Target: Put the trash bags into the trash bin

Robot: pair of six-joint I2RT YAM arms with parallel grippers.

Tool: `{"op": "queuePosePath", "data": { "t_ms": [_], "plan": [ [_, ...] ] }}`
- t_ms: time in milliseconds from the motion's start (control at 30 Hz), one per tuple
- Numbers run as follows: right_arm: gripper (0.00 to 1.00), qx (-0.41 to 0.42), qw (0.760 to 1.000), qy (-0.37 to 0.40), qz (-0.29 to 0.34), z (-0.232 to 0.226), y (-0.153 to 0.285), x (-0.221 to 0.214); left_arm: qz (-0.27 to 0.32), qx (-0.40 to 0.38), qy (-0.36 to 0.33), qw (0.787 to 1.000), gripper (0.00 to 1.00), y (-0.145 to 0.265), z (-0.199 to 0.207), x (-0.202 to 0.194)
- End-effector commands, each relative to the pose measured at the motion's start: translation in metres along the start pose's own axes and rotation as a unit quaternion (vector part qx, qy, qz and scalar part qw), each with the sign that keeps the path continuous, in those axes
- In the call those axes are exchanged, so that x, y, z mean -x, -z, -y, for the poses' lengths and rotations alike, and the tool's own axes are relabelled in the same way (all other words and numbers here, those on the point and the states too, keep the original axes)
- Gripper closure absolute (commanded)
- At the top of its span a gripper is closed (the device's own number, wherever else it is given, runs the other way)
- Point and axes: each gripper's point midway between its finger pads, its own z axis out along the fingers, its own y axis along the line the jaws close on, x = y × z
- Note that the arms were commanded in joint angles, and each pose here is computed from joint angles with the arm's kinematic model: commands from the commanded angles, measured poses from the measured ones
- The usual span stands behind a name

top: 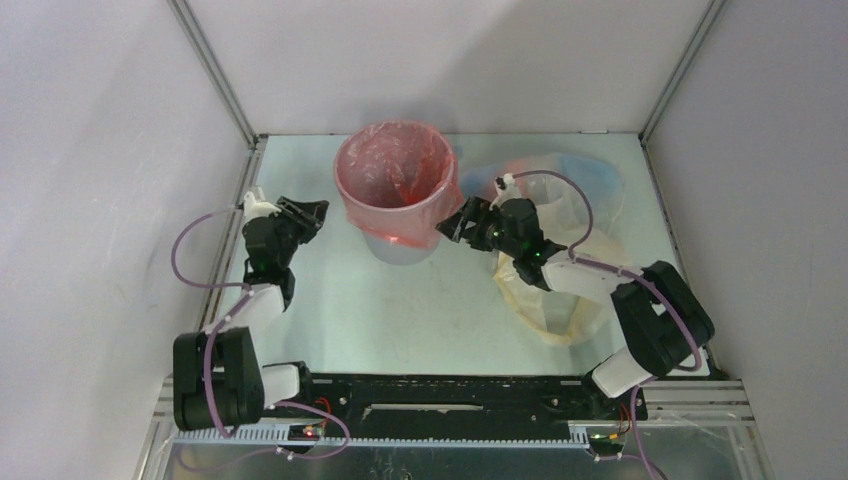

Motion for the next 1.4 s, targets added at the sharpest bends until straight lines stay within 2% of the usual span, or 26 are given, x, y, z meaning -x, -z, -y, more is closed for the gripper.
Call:
{"op": "queuePosePath", "data": {
  "t_ms": [0, 100, 233, 400, 567, 700, 833, 1000, 1167, 1367],
  "plan": [
    [0.17, -0.008, 0.999, 0.016, 0.048, 0.011, 0.017, 0.033, 0.009, 0.047, -0.042, 0.998, 0.55, 0.011, -0.015, 0.004],
    [0.27, 0.010, 0.997, 0.026, 0.072, 0.006, 0.024, 0.056, 0.006, 0.020, -0.037, 0.999, 0.55, 0.012, 0.002, 0.008],
    [0.36, 0.012, 0.997, 0.034, 0.073, 0.002, 0.021, 0.078, -0.009, -0.017, -0.024, 1.000, 0.55, 0.009, 0.026, 0.013],
    [0.36, 0.038, 0.996, 0.036, 0.068, -0.007, 0.012, 0.094, 0.010, -0.036, -0.024, 0.999, 0.54, 0.020, 0.043, 0.023],
    [0.34, 0.051, 0.996, 0.041, 0.059, -0.015, 0.000, 0.102, 0.038, -0.020, -0.049, 0.998, 0.42, 0.044, 0.055, 0.039],
    [0.35, 0.049, 0.997, 0.040, 0.052, -0.015, -0.011, 0.106, 0.027, -0.015, -0.083, 0.996, 0.30, 0.055, 0.082, 0.046],
    [0.37, 0.053, 0.997, 0.033, 0.043, -0.014, -0.019, 0.103, 0.007, -0.011, -0.111, 0.994, 0.30, 0.057, 0.114, 0.053],
    [0.37, 0.053, 0.998, 0.033, 0.033, -0.013, -0.024, 0.094, -0.010, 0.022, -0.134, 0.991, 0.33, 0.047, 0.130, 0.056],
    [0.37, 0.044, 0.998, 0.031, 0.028, -0.008, -0.028, 0.091, -0.086, 0.094, -0.171, 0.977, 0.37, 0.029, 0.116, 0.035],
    [0.37, 0.041, 0.998, 0.034, 0.019, -0.008, -0.031, 0.083, -0.114, 0.151, -0.207, 0.960, 0.40, 0.013, 0.095, 0.027]
  ]
}}
